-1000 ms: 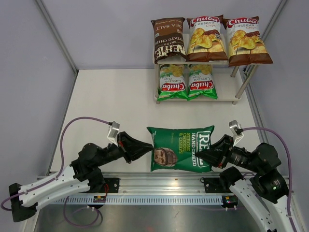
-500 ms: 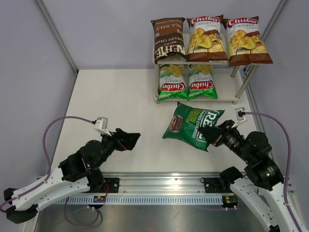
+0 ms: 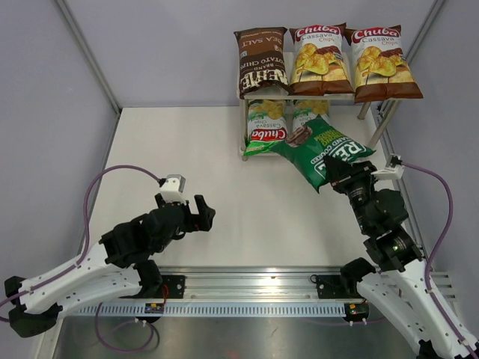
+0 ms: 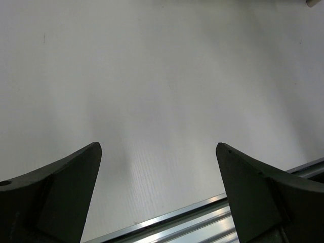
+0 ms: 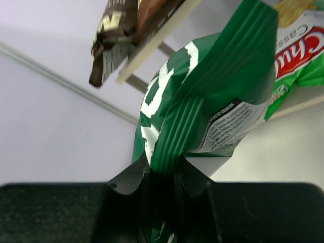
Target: Place and organize the chips bags onto the shelf
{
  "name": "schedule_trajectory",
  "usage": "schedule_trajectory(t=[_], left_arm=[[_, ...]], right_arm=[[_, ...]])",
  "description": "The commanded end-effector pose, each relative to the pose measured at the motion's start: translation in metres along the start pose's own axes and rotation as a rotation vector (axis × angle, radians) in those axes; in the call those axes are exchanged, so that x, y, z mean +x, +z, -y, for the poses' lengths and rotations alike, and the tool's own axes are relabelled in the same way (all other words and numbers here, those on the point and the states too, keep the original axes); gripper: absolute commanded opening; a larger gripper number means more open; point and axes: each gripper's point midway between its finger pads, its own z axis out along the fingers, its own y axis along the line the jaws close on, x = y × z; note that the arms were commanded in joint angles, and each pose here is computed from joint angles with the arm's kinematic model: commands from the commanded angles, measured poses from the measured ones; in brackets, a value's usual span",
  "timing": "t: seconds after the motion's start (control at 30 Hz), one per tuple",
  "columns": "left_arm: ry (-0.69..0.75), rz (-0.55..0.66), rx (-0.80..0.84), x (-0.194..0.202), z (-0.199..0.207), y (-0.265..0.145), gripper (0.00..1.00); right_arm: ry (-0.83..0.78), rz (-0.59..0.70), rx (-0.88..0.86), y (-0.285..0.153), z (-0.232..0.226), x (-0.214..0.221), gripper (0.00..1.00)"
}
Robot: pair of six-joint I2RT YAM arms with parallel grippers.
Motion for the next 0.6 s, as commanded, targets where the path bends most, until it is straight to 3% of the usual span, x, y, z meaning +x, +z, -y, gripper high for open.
schedule_trajectory(t=[0.0,0.2,0.4,0.57], left_arm=[[0.007,0.047,0.036,-0.02,0.007,-0.008,0.99],[0.015,0.059,0.061,-0.026,0.011,-0.014,0.99],[0.034,0.058,0.058,-0.032,0.009,-0.02,0.99],[0.037,0.07,0.057,-0.033,0.005,-0.024,0.99]], right_arm=[[0.146,0.277,-0.052,0.003,-0.022,-0.059,0.0],[0.27,0.402,0.046,0.012,0.004,-0.072,0.0],[0.369,0.476,0.0,0.036,0.02,-0.097,0.0],[0.431,0.457,-0.028,0.052,0.046,-0.1,0.0]])
